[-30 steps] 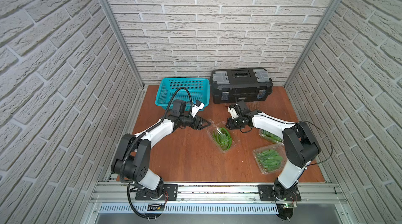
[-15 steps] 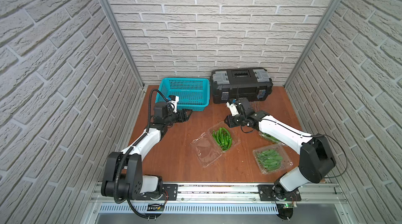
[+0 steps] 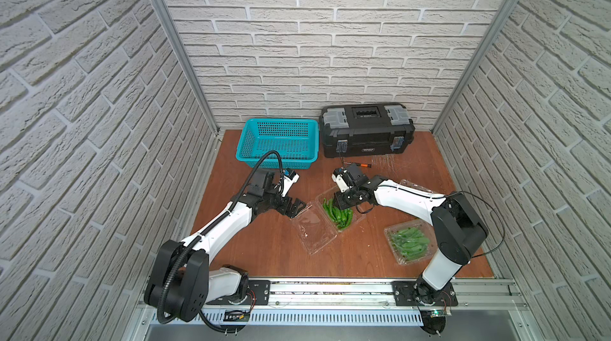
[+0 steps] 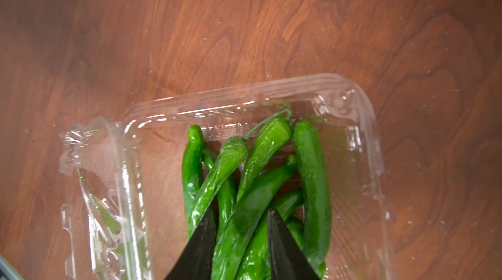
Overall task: Take small green peppers out of containers
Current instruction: Pick up the green pepper from the packing box.
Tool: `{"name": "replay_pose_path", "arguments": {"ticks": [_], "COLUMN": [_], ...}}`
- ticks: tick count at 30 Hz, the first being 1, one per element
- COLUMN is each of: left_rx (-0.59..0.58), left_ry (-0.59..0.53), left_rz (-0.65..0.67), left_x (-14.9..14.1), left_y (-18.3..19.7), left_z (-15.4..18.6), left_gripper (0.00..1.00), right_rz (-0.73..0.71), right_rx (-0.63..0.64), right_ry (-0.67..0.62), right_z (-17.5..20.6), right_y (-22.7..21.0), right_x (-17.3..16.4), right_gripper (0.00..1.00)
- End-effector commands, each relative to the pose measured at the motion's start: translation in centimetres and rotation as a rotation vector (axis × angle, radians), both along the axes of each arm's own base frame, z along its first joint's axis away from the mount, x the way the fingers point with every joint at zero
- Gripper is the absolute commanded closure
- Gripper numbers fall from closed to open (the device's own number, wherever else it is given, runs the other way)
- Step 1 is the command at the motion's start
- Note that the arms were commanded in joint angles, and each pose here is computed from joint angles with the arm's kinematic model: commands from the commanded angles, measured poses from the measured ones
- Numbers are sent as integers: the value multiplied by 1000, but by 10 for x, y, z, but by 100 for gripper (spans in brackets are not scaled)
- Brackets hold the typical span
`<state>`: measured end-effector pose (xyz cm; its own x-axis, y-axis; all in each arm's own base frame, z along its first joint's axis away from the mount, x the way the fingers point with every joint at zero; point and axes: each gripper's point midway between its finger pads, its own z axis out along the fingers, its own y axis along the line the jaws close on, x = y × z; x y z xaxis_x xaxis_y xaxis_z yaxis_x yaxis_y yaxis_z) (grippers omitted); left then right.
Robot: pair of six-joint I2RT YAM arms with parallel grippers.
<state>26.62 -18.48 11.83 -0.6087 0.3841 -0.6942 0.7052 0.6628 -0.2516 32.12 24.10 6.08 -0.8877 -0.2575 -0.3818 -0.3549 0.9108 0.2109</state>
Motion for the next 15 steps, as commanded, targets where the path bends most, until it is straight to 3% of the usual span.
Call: {"name": "replay_pose_path", "arguments": {"ticks": [1, 7, 15], "left_rx": [16, 26, 7], "left_ry": [-15, -55, -44], "left_rz": [-24, 123, 227], "left_x": [-9, 21, 41], "left_y": [3, 23, 38], "left_z": [-4, -4, -5], "left_gripper": [2, 2, 2], "right_rz": [-8, -4, 3], "right_rx": [-15, -2, 23], "right_ry": [17, 59, 77], "right_z": [-11, -24, -25], "right_y": [-2, 2, 6], "right_x": [-4, -12, -17], "right_gripper": [66, 70, 73]}}
